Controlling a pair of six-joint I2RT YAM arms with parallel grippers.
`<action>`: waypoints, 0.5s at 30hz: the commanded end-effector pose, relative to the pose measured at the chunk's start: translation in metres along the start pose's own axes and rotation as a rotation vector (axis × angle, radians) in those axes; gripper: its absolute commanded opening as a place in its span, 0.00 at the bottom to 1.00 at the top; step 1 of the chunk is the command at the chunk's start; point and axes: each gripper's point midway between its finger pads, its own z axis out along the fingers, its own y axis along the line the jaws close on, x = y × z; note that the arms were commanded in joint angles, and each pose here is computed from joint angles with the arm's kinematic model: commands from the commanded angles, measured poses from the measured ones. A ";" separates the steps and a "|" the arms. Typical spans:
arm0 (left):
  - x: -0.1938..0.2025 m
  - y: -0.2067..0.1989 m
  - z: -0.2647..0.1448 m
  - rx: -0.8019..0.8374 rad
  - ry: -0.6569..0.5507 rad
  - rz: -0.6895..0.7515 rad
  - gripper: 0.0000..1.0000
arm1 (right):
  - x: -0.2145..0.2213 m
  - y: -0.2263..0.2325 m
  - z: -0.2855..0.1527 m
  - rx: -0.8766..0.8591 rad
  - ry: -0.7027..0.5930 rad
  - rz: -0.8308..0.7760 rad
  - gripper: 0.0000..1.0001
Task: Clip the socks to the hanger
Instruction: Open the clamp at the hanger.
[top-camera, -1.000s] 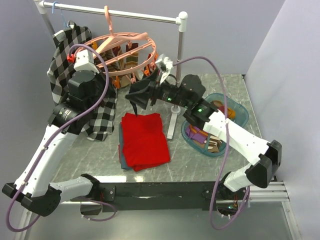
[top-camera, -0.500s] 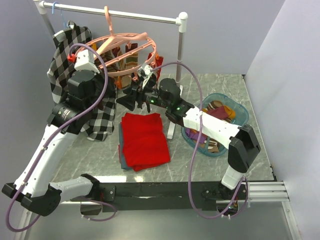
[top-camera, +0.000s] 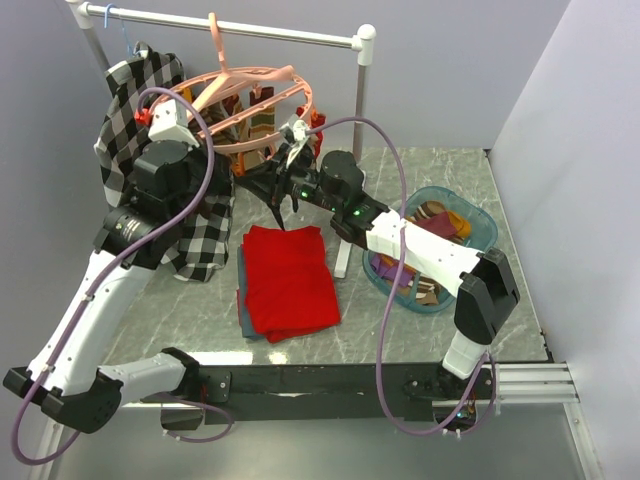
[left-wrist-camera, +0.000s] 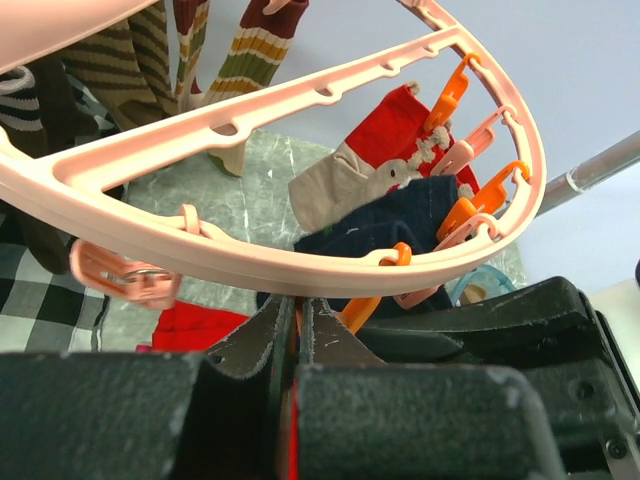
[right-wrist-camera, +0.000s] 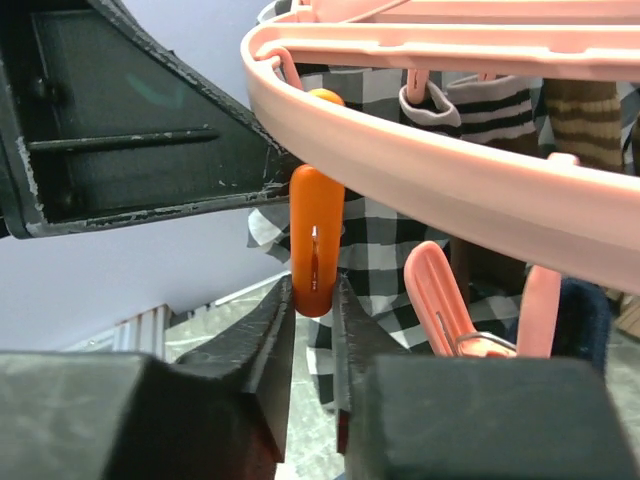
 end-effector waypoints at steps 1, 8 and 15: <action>-0.015 -0.014 -0.013 0.067 -0.034 -0.033 0.06 | -0.025 0.015 0.007 -0.064 -0.068 -0.025 0.14; -0.021 -0.014 -0.025 0.078 -0.036 -0.037 0.41 | -0.019 0.015 0.005 -0.062 -0.047 -0.031 0.00; -0.023 -0.019 -0.027 0.087 -0.011 -0.024 0.63 | -0.019 0.013 0.005 -0.056 -0.039 -0.041 0.00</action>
